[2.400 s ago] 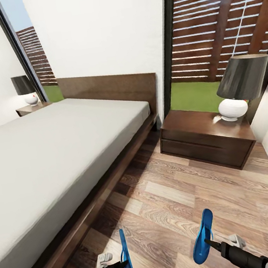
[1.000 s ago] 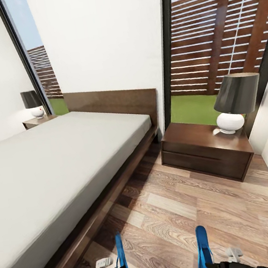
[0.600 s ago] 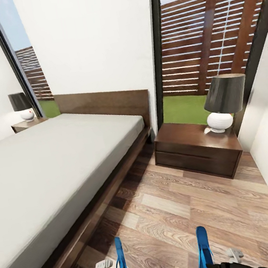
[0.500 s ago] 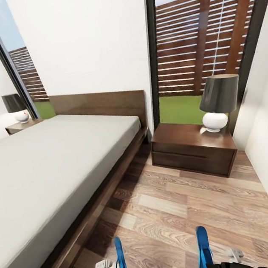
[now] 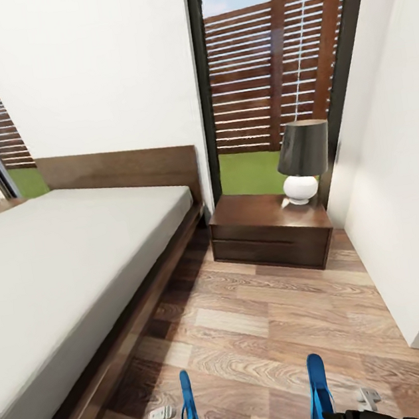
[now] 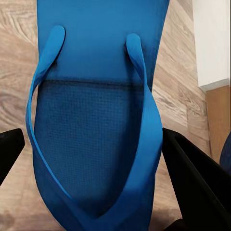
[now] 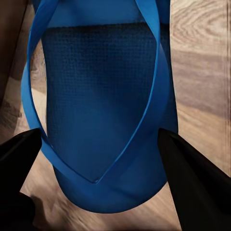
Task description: In the bedroom, move the book from the bed onto either nightstand, and place the two sandals side by side next to the bed.
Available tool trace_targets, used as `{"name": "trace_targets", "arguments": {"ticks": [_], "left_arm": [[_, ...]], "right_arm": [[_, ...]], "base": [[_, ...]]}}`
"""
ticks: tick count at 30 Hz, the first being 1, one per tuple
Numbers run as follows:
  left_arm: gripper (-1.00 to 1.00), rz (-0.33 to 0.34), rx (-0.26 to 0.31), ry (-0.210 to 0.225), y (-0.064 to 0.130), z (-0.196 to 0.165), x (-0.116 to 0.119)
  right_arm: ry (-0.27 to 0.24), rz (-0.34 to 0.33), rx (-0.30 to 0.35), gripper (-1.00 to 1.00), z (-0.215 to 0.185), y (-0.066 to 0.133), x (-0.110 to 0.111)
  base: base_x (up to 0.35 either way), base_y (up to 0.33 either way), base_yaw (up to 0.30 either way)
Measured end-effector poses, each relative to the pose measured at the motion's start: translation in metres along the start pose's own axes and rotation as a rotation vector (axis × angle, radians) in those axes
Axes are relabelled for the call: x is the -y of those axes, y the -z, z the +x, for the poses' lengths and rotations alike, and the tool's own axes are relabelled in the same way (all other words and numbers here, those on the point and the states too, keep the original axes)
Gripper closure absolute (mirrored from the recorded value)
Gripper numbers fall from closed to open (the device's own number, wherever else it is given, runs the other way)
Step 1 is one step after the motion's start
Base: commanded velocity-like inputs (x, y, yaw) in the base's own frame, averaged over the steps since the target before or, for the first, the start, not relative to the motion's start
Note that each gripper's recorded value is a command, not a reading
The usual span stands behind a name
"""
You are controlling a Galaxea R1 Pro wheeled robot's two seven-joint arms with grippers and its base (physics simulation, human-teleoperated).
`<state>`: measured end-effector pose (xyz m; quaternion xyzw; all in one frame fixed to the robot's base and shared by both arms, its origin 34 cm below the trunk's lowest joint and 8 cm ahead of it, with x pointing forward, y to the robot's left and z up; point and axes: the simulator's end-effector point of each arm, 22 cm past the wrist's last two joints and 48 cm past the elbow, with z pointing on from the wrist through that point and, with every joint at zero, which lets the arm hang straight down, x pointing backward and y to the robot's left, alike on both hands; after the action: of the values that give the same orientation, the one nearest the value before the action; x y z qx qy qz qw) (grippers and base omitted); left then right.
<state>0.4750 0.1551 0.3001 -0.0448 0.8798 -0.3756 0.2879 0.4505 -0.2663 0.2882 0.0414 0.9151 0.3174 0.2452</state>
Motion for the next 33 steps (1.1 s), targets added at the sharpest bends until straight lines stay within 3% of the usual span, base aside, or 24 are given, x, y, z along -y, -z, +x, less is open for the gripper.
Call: {"name": "trace_targets", "arguments": {"ticks": [33], "left_arm": [[1.0, 0.001, 0.0, 0.0, -0.0005, 0.0003, 0.0007]], "right_arm": [[0.0, -0.001, 0.0, 1.0, -0.0001, -0.0003, -0.0004]], "base": [[0.0, 0.0, -0.265]]}}
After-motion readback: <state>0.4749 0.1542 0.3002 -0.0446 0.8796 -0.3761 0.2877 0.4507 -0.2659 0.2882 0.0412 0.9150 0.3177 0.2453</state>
